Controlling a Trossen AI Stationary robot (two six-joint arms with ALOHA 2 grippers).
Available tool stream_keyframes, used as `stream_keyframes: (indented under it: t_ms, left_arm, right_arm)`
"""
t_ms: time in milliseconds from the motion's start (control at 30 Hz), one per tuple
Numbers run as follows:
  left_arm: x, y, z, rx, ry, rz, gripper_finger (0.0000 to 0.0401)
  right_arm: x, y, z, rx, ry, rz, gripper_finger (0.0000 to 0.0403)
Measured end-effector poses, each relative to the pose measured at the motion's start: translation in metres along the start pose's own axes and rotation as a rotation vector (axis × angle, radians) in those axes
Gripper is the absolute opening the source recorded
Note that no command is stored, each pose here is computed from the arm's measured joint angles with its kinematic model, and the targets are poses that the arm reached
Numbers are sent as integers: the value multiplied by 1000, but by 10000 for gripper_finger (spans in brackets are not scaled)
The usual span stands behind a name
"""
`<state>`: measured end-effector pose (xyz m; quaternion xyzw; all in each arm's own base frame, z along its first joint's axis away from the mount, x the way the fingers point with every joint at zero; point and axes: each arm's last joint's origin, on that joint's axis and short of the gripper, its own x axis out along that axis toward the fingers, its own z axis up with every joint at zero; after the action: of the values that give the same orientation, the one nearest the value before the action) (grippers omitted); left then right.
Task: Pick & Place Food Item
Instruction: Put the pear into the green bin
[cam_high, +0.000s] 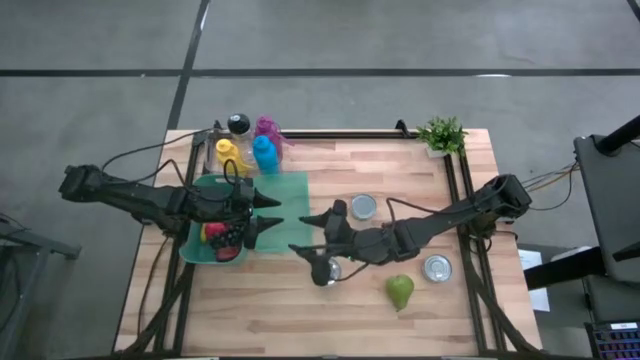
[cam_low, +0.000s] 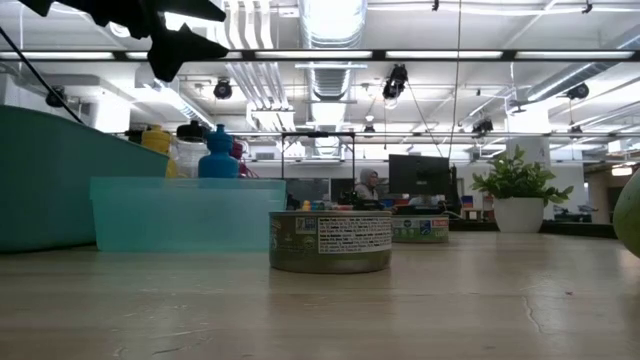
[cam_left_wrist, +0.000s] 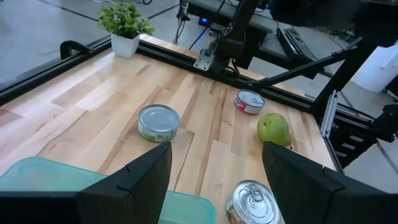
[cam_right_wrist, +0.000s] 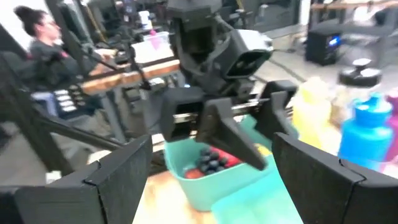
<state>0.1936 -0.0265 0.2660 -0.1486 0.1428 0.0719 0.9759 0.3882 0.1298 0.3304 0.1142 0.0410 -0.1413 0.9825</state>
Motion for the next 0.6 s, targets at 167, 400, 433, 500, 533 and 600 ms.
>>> stream_keyframes:
  t_ms: [167, 400, 433, 500, 533, 600]
  left_arm:
    - [0, 0, 0, 0, 0, 0, 254]
    - [0, 1, -2, 7, 26, 7, 254]
    - [0, 1, -3, 8, 30, 9, 254]
    - [0, 2, -4, 11, 40, 13, 254]
    - [0, 2, -4, 12, 44, 14, 254]
    - [0, 2, -5, 14, 49, 17, 254]
  right_arm:
    - [-5, -1, 4, -115, -12, -52, 329]
    - [-41, 29, -4, -274, -11, -258, 329]
    - [-48, 35, -5, -296, -6, -276, 329]
    - [-63, 47, -5, -346, 3, -305, 329]
    - [-71, 52, -5, -368, 7, -317, 329]
    - [-83, 61, -6, -372, 4, -340, 329]
